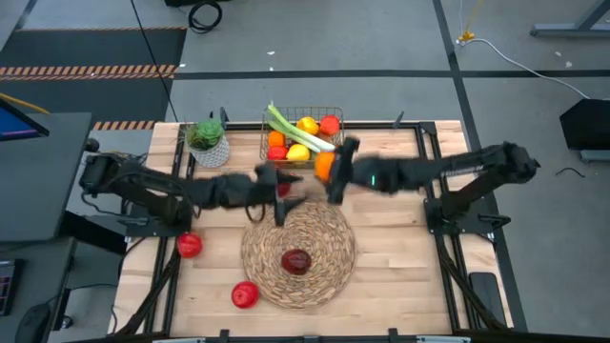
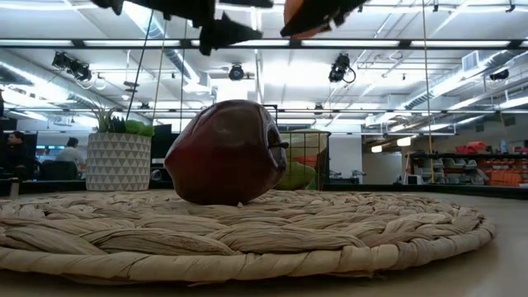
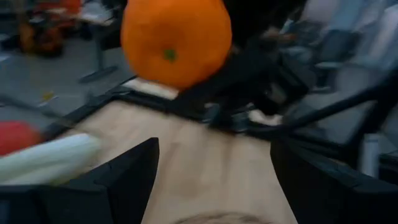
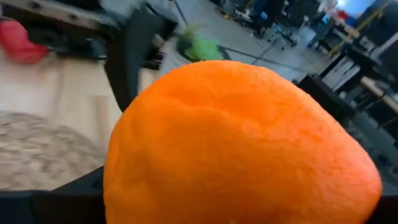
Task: Build produce basket
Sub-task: Put the orange into the wire basket, then put the apple into the wire basket
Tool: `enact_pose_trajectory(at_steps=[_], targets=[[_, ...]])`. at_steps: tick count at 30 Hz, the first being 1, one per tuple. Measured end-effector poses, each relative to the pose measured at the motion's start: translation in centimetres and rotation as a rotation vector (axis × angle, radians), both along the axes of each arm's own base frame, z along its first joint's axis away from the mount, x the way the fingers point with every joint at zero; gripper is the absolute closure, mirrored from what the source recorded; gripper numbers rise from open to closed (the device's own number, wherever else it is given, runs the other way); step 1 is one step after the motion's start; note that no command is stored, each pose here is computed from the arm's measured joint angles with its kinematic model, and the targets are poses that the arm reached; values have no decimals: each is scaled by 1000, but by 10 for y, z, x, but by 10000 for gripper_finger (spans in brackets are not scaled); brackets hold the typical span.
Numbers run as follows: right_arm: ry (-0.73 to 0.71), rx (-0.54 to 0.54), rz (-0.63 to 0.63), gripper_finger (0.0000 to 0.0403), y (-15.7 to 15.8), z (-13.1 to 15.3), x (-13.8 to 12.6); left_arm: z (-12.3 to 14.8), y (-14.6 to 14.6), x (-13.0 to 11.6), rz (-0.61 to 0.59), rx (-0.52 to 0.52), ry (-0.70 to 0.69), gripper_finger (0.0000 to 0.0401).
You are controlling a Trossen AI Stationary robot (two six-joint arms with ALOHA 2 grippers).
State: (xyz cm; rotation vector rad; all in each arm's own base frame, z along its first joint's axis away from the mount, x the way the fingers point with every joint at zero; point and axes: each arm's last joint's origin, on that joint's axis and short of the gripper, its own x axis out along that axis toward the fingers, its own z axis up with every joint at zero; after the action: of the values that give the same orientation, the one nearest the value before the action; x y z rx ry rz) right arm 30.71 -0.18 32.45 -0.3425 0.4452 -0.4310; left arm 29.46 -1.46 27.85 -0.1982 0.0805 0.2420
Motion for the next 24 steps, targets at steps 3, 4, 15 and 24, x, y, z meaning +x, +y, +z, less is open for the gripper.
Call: enact_pose_trajectory(at_steps=[3, 4, 15, 24], targets=[[-24, 68, -6, 78, -48, 5, -6, 12, 31, -8, 75, -12, 74, 87], [-31, 100, -2, 78, -62, 4, -8, 12, 41, -12, 100, -15, 106, 87], [-27, 317, -44, 65, -177, -50, -4, 9, 102, -28, 74, -33, 213, 87], [-23, 353, -90, 6, -211, -85, 3, 7, 110, -29, 90, -31, 218, 87]])
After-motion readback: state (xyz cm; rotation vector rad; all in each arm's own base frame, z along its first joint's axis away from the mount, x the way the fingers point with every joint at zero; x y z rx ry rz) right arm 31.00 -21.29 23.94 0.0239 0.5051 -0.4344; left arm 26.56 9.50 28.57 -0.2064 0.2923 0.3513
